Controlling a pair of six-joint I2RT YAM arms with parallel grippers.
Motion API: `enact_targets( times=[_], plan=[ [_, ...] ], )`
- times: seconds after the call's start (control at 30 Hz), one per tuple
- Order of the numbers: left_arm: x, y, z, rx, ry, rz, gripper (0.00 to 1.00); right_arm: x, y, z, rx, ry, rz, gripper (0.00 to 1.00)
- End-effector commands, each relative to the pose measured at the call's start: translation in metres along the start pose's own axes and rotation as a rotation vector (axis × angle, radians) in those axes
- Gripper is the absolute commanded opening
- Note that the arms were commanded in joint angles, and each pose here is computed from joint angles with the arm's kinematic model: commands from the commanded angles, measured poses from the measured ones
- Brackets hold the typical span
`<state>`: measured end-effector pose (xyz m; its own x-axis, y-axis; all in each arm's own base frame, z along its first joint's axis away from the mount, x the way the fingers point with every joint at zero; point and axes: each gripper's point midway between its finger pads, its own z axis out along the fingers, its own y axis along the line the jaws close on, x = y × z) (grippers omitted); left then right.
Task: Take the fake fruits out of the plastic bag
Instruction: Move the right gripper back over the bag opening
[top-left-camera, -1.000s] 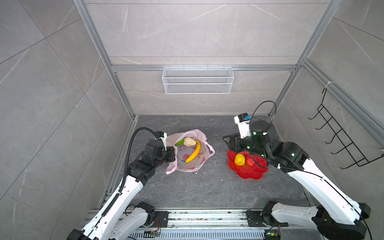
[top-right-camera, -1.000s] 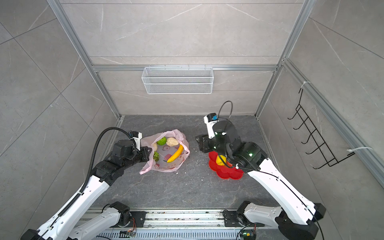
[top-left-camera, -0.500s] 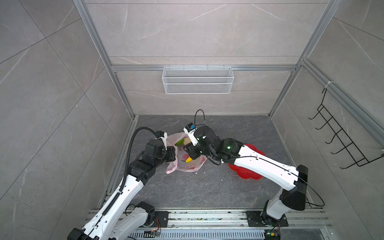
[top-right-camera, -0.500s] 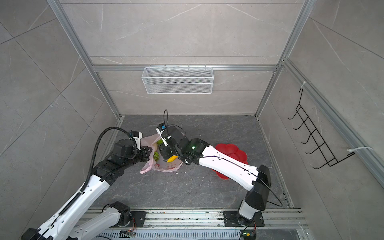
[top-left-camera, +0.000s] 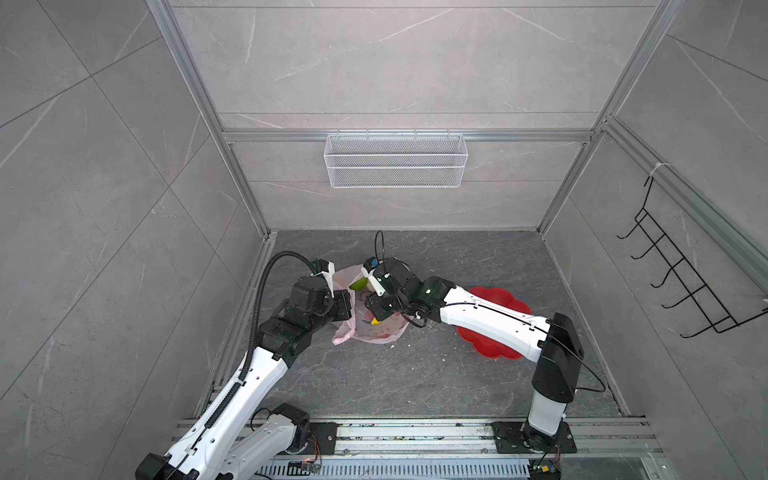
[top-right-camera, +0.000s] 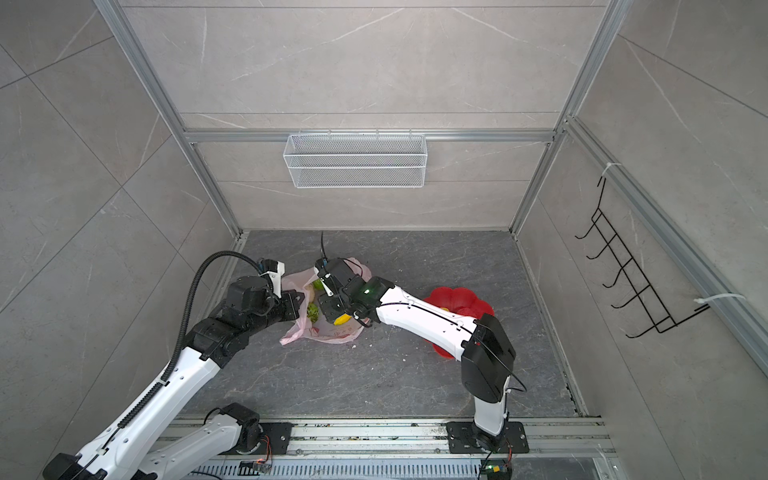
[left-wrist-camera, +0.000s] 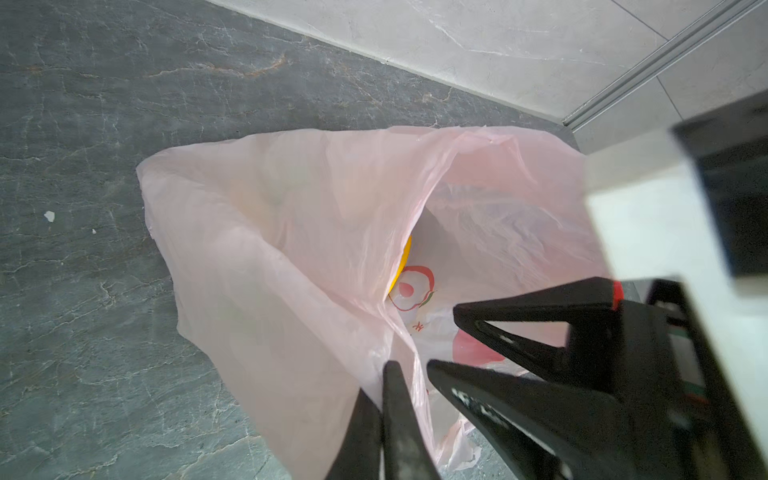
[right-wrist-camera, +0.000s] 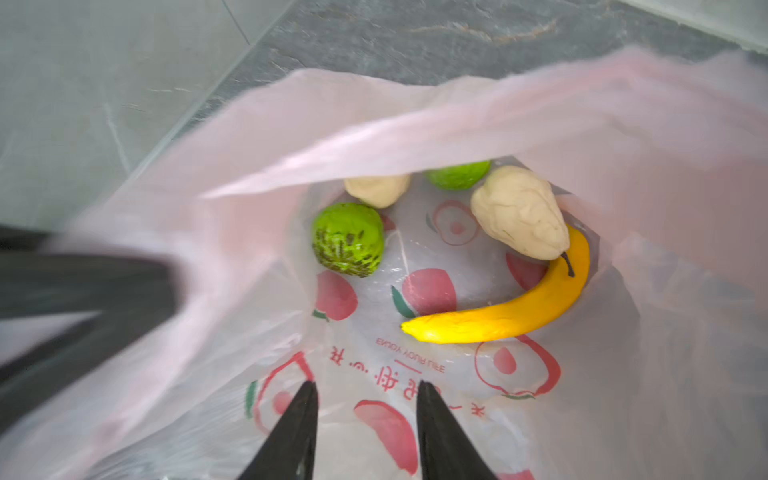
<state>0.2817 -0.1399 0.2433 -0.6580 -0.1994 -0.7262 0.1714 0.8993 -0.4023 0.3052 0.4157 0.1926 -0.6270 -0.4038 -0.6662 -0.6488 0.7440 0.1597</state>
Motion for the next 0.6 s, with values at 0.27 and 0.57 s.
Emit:
enact_targets(
  times=[0.27,0.57],
  plan=[
    [-0.023,0.001,-0.013,-0.036,-0.094,-0.002,0.00,0.031,-0.013,0.037,0.029,0.113,-0.040,0.41],
    [-0.029,-0.002,-0.010,-0.027,-0.112,-0.006,0.00,0.050,-0.021,0.056,0.064,0.175,-0.066,0.41]
  ],
)
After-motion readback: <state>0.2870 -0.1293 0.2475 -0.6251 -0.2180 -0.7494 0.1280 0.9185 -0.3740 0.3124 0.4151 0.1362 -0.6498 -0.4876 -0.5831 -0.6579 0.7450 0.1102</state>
